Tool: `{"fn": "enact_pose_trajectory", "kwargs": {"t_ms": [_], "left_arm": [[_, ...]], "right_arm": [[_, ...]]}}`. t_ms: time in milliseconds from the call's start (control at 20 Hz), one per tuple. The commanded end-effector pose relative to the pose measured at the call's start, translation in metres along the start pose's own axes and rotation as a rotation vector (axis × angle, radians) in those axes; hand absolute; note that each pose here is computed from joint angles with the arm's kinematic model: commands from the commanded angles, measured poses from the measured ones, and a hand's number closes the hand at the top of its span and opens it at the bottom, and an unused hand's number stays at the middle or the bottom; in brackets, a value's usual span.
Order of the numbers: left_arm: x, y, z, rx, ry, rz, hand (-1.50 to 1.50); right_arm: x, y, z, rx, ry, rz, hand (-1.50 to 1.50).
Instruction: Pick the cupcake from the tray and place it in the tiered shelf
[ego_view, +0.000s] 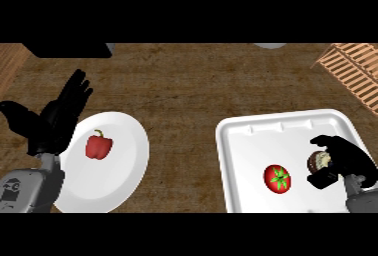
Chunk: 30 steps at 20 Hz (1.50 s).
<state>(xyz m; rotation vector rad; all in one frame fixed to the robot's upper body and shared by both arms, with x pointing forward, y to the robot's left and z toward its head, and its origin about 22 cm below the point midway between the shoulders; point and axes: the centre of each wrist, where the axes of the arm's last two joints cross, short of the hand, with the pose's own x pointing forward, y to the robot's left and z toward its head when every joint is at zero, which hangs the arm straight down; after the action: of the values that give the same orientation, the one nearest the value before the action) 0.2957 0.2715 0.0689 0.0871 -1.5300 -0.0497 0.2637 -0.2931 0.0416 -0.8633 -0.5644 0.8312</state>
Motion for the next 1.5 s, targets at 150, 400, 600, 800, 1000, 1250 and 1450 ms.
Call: {"fn": "enact_pose_trajectory", "kwargs": {"t_ms": [150, 400, 600, 800, 1000, 1250, 1450], "left_arm": [[-0.010, -0.010, 0.004, -0.009, 0.002, -0.001, 0.00], [-0.010, 0.002, 0.000, -0.011, 0.013, -0.001, 0.00], [-0.004, -0.002, -0.005, -0.007, 0.001, 0.005, 0.00], [0.001, 0.005, -0.009, 0.011, 0.005, 0.005, 0.00], [0.007, 0.013, -0.004, 0.008, 0.016, 0.004, 0.00], [-0.010, 0.017, 0.002, 0.021, 0.016, -0.005, 0.00], [-0.008, 0.016, -0.003, 0.031, 0.012, 0.001, 0.00]], "right_arm": [[-0.022, 0.022, -0.006, -0.045, -0.083, 0.118, 1.50], [0.020, 0.045, 0.026, -0.065, -0.321, 0.175, 1.50], [0.042, 0.072, 0.070, 0.036, -0.740, 0.319, 1.50], [0.055, 0.082, 0.106, -0.032, -0.815, 0.254, 1.50], [0.030, 0.069, 0.137, -0.082, -0.869, 0.152, 1.50], [0.031, 0.022, 0.173, -0.220, -0.983, -0.260, 1.50], [0.015, -0.015, 0.202, -0.388, -0.990, -0.393, 1.50]]}}
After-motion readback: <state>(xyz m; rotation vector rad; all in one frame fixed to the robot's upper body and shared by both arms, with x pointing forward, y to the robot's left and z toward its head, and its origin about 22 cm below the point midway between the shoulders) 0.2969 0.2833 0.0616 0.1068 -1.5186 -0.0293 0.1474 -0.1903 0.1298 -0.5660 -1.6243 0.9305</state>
